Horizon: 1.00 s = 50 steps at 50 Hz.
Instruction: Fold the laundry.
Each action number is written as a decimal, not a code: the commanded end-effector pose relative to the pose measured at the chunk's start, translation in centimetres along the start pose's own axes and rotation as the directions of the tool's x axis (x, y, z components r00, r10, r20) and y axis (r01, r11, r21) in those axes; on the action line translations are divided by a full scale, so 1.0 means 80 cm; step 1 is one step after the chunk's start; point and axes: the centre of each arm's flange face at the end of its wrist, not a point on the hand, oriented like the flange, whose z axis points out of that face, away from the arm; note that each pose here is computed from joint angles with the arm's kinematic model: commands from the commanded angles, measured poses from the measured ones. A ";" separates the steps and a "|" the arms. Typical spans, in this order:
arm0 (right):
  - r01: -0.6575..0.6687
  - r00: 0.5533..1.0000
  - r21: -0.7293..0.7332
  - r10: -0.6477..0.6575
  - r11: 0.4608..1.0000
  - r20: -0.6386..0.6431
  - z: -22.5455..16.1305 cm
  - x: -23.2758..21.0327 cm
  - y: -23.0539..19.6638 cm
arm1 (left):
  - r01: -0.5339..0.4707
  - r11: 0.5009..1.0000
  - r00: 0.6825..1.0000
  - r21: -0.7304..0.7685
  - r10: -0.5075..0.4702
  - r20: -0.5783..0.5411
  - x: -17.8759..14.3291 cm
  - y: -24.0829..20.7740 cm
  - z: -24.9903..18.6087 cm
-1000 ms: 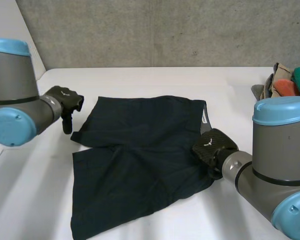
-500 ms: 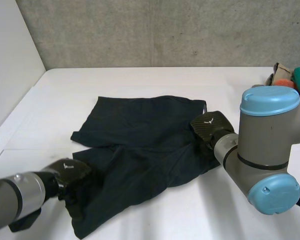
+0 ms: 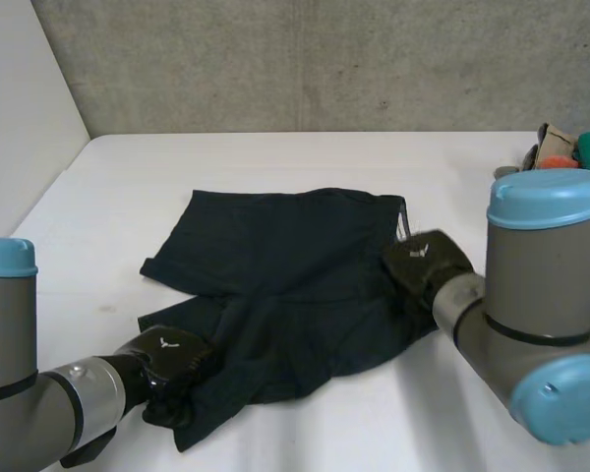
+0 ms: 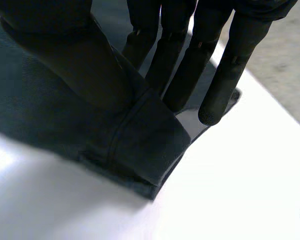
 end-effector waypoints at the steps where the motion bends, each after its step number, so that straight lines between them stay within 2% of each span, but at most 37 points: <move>1: 0.482 0.836 -0.135 -0.408 0.866 0.366 -0.093 -0.029 0.056 | -0.133 0.991 0.991 -0.032 0.132 -0.036 0.009 0.000 -0.019; 3: 0.583 0.766 -0.103 -0.503 0.806 0.401 -0.106 -0.024 0.063 | -0.183 0.980 0.981 -0.080 0.177 -0.079 0.012 0.006 -0.026; 4: 0.593 0.764 -0.096 -0.522 0.799 0.381 -0.105 -0.020 0.062 | -0.198 0.977 0.978 -0.084 0.190 -0.091 0.013 0.005 -0.027; 5: 0.584 0.775 -0.089 -0.522 0.807 0.356 -0.104 -0.018 0.060 | -0.205 0.974 0.975 -0.092 0.195 -0.103 0.013 0.006 -0.028; 6: 0.543 0.811 -0.080 -0.497 0.836 0.307 -0.098 -0.016 0.055 | -0.219 0.971 0.971 -0.099 0.206 -0.123 0.013 0.006 -0.030; 7: 0.523 0.828 -0.074 -0.485 0.849 0.282 -0.094 -0.015 0.052 | -0.224 0.970 0.969 -0.095 0.212 -0.128 0.013 0.004 -0.030; 10: 0.427 0.889 -0.054 -0.409 0.902 0.205 -0.075 -0.009 0.041 | -0.239 0.970 0.967 -0.054 0.232 -0.109 0.008 -0.011 -0.025; 13: 0.346 0.928 -0.049 -0.335 0.937 0.162 -0.055 -0.006 0.036 | -0.235 0.972 0.969 -0.029 0.232 -0.080 0.001 -0.026 -0.016; 17: 0.267 0.961 -0.044 -0.263 0.963 0.085 -0.028 0.007 0.029 | -0.226 0.974 0.974 0.022 0.226 -0.001 -0.019 -0.056 -0.002; 21: 0.176 0.982 -0.010 -0.177 0.984 -0.063 0.009 0.034 0.016 | -0.229 0.962 0.971 0.146 0.217 0.096 -0.046 -0.103 0.022; 26: 0.103 0.977 0.094 -0.083 0.990 -0.197 0.049 0.056 -0.003 | -0.251 0.926 0.959 0.284 0.198 0.203 -0.077 -0.160 0.070; 29: 0.083 0.969 0.156 -0.043 0.984 -0.242 0.069 0.062 -0.011 | -0.255 0.918 0.951 0.303 0.183 0.248 -0.090 -0.176 0.096; 35: 0.085 0.944 0.257 0.005 0.963 -0.331 0.124 0.065 -0.018 | -0.237 0.939 0.930 0.248 0.145 0.338 -0.113 -0.187 0.159; 42: 0.164 0.901 0.291 -0.023 0.943 -0.434 0.181 0.054 -0.008 | -0.197 0.959 0.910 0.203 0.101 0.402 -0.126 -0.181 0.202; 46: 0.200 0.868 0.291 -0.032 0.935 -0.495 0.201 0.056 -0.004 | -0.169 0.952 0.921 0.255 0.060 0.385 -0.120 -0.186 0.210; 50: 0.176 0.872 0.302 -0.006 0.937 -0.489 0.205 0.052 -0.003 | -0.122 0.939 0.936 0.321 0.000 0.353 -0.118 -0.200 0.200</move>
